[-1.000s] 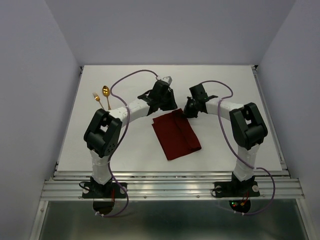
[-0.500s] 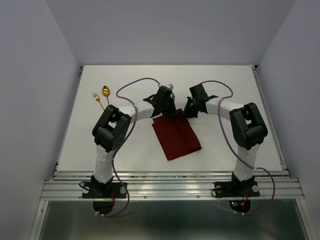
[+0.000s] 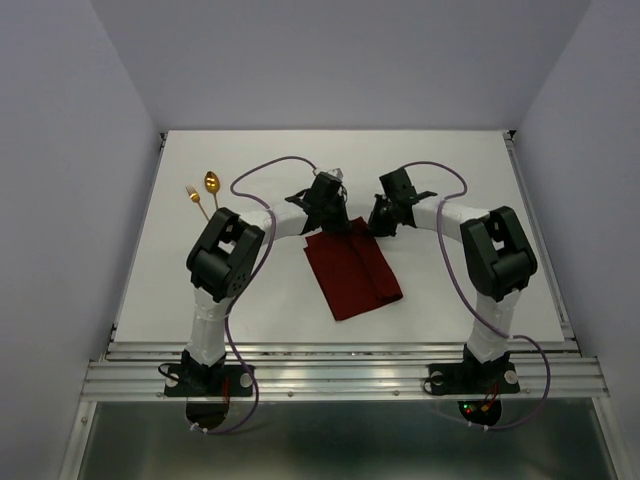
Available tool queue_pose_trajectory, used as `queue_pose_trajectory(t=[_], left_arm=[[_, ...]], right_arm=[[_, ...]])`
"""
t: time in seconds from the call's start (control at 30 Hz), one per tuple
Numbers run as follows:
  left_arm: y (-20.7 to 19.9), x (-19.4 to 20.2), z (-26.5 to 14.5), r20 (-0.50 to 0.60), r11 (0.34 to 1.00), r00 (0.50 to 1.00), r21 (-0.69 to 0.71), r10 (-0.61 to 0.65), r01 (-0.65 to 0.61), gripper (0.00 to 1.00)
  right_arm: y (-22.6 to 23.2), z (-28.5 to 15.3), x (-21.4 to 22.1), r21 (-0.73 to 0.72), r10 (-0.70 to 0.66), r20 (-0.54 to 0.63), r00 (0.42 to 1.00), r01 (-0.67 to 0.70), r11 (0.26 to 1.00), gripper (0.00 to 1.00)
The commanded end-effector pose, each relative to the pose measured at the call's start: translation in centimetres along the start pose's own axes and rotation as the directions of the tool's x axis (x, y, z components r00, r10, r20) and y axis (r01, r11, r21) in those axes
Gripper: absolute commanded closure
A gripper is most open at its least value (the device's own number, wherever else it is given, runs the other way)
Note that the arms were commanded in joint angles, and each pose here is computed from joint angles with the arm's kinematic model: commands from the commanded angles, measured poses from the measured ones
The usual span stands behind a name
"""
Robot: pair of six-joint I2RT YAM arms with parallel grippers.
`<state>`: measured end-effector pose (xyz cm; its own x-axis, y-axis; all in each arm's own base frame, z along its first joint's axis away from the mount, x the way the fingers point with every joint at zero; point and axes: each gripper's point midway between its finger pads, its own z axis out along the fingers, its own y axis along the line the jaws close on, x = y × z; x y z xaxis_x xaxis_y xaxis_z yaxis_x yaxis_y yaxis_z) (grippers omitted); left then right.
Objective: Fold the napkin into a case and place the utensils inside
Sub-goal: Smooth out the 2/3-rectangle-folded napkin at the center of the board.
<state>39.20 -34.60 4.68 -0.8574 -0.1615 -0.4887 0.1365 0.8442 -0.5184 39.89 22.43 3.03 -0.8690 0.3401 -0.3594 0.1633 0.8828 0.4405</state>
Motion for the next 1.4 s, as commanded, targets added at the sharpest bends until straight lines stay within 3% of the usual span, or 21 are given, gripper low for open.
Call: queue_pose_trajectory(t=[0.0,0.07,0.17,0.23,0.47,0.6,0.83,1.03,1.17,1.37], left_arm=[[1.8,-0.1,0.8,0.003,0.999,1.0,-0.045,0.028,-0.028,0.89],[2.1,0.2,1.0,-0.006,0.998,0.999,-0.052,0.033,-0.033,0.89],[2.5,0.6,1.3,-0.018,0.997,0.999,-0.058,0.045,-0.046,0.89],[2.6,0.7,1.4,-0.021,0.997,0.999,-0.061,0.047,-0.049,0.9],[2.5,0.8,1.6,-0.028,0.997,0.998,-0.049,0.055,-0.056,0.9],[2.5,0.9,1.6,-0.03,0.997,0.998,-0.049,0.053,-0.054,0.9],[2.7,0.9,1.5,-0.03,0.997,0.998,-0.059,0.054,-0.056,0.9],[2.4,0.6,1.3,-0.024,0.997,0.998,-0.052,0.055,-0.056,0.9],[2.3,0.4,1.1,-0.02,0.997,0.998,-0.055,0.062,-0.063,0.9],[2.1,0.4,1.1,-0.022,0.997,0.997,-0.044,0.07,-0.071,0.9]], right_arm=[[0.0,-2.6,0.1,-0.007,-0.015,0.018,1.0,0.015,1.0,0.99],[0.4,-3.7,0.0,-0.024,-0.019,0.029,0.999,0.019,1.0,0.96],[0.9,-6.4,-0.3,-0.061,-0.019,0.082,0.996,0.024,0.998,0.8],[1.4,-8.8,-0.5,-0.092,-0.032,0.126,0.992,0.043,0.995,0.77],[-1.1,-11.1,4.7,-0.102,-0.028,0.047,0.999,0.032,0.994,0.79],[-4.0,-10.8,10.2,-0.074,0.011,-0.05,0.999,-0.015,0.997,0.79],[-7.4,-9.0,15.0,-0.038,0.031,-0.15,0.988,-0.037,0.999,0.79],[-6.8,-10.3,13.5,-0.019,-0.036,-0.116,0.993,0.034,0.999,0.79],[-4.7,-11.9,10.6,-0.052,-0.056,-0.022,0.998,0.054,0.997,0.79],[-5.7,-10.0,11.5,-0.027,-0.039,-0.054,0.998,0.038,0.999,0.79]])
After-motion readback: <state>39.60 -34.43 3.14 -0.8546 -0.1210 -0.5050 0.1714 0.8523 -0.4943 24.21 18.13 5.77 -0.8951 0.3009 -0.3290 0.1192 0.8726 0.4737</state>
